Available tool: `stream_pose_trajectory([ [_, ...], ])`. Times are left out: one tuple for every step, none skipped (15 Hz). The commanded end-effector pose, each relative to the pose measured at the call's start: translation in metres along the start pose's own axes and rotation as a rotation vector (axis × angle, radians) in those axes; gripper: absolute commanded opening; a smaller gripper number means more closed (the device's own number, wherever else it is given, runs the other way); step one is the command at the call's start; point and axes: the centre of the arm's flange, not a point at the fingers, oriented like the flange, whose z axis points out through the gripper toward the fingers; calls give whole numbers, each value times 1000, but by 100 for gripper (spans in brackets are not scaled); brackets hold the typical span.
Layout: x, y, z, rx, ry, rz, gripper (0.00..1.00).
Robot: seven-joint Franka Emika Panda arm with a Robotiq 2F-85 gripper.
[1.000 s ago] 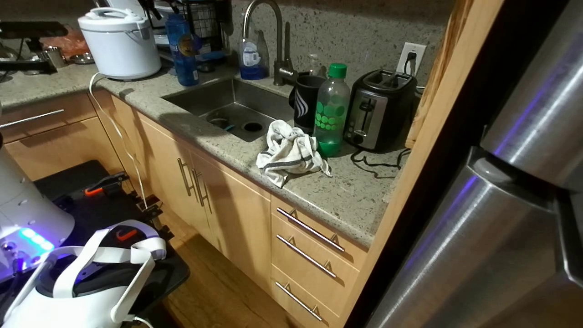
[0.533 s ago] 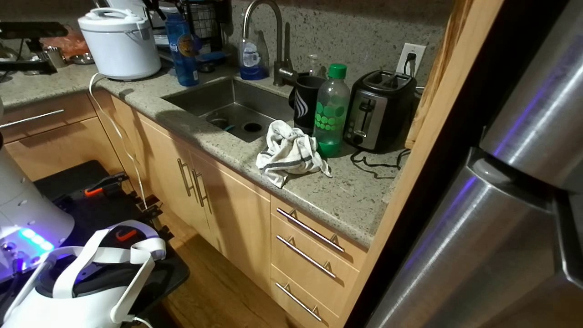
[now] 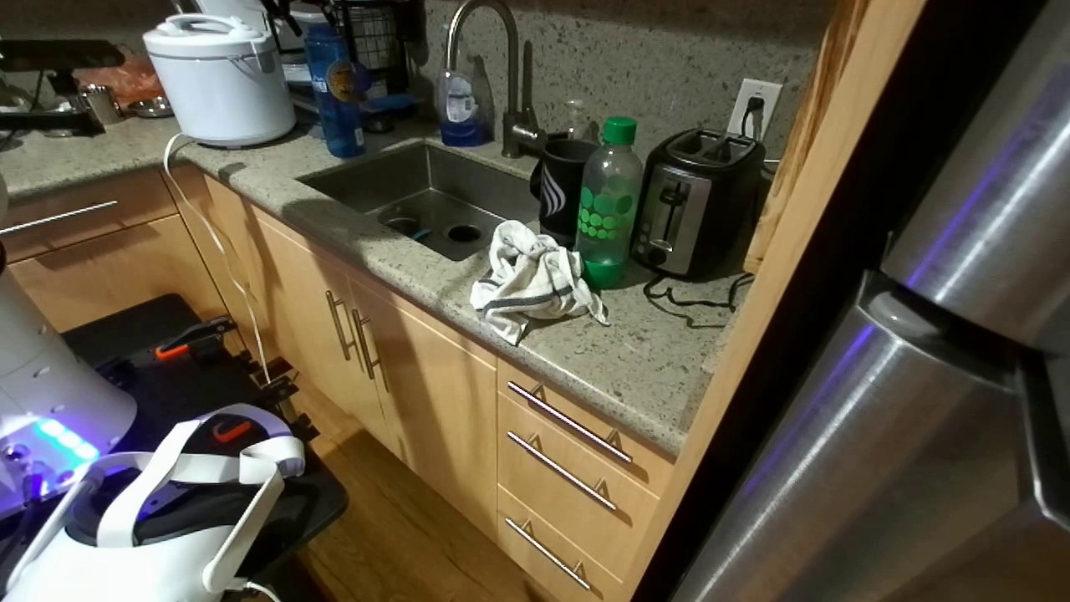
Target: Put the blue bottle, the black mug, and the green bottle in the sink
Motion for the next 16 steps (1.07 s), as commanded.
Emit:
stream_pose_trajectory([
  [12,8,-6,0,-3,-4,100],
  [12,10,-9,-2,-1,0,100],
  [11,13,-11,-3,2,3,100],
  [11,15,-13,-6,3,7,100],
  [11,17,-16,-4,6,10,100],
  [11,19,-18,-5,10,13,100],
  [11,21,-20,-10,11,16,100],
  [12,23,-20,-7,12,19,100],
  [12,25,-19,0,5,23,100],
  [12,26,-16,4,-4,26,100],
  [12,28,-14,5,-13,29,100],
  [11,29,-12,10,-21,30,100],
  [10,30,-10,11,-29,34,100],
  [10,31,-8,14,-38,37,100],
  [9,31,-6,16,-47,38,100],
  [8,32,-4,17,-55,39,100],
])
